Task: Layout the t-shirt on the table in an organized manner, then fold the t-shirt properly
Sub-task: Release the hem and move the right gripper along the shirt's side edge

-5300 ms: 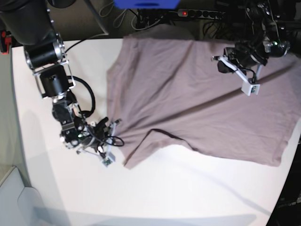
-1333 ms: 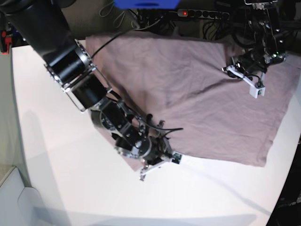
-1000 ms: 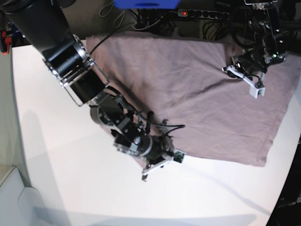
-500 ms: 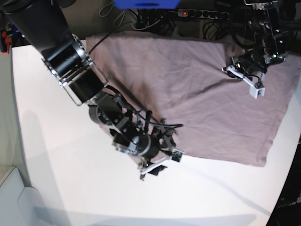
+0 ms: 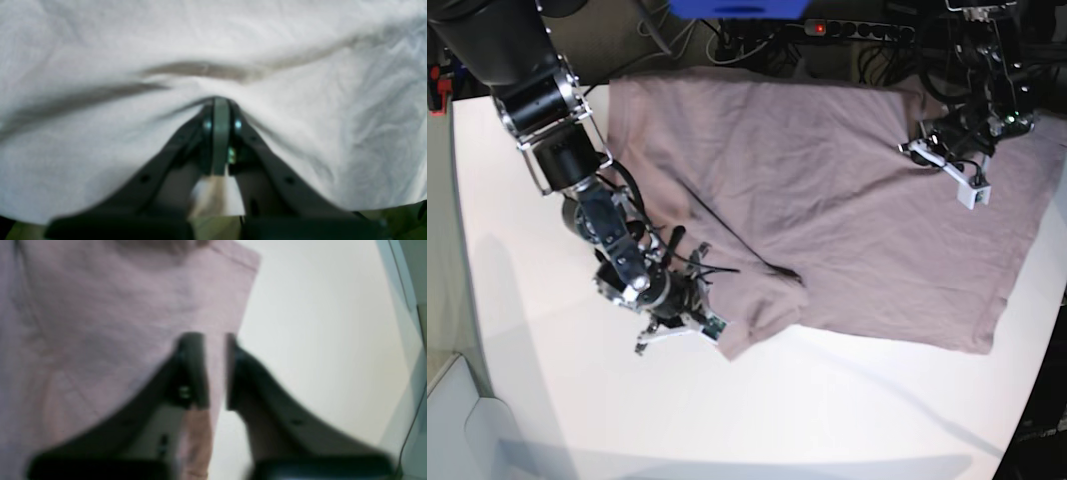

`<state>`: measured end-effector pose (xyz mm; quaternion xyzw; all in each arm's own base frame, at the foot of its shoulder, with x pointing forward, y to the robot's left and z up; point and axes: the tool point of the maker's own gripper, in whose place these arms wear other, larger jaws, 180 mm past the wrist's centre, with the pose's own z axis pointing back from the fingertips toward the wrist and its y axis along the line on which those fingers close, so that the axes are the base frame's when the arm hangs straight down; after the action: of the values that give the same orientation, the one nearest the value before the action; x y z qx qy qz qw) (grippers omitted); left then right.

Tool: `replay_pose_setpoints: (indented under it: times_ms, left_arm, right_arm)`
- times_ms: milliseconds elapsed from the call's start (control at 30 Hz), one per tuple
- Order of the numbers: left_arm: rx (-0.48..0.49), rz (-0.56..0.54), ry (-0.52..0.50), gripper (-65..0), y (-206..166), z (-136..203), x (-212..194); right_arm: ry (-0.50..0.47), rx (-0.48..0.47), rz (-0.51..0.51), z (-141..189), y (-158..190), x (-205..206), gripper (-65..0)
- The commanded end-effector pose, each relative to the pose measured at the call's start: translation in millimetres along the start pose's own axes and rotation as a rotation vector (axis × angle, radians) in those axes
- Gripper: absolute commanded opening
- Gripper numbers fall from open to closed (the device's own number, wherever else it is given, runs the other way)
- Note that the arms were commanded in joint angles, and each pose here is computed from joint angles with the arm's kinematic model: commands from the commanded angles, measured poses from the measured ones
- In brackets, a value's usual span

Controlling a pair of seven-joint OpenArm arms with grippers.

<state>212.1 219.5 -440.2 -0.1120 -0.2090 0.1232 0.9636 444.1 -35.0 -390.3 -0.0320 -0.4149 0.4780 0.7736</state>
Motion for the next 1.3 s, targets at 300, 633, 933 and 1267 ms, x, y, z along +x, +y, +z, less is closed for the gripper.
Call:
replay_pose_setpoints:
  times_ms: [300, 633, 933, 1267]
  left_arm:
    - [0.041, -0.050, 0.019, -65.0, -1, 13, -2]
    - [-0.090, 0.004, -0.042, -65.0, -23, 25, 14]
    - [-0.084, 0.170, -0.177, -65.0, 15, 53, 41]
    - [-0.049, 0.216, -0.216, -65.0, 35, 62, 48]
  right_arm:
    - [-0.048, -0.051, -0.094, 13, -9, -5, -65.0]
    - [0.057, -0.002, -0.126, 4, 8, -50, -65.0]
    - [0.135, -0.044, -0.140, -4, -41, -66, -65.0]
    - [0.183, -0.273, -0.194, 4, -128, -68, -65.0]
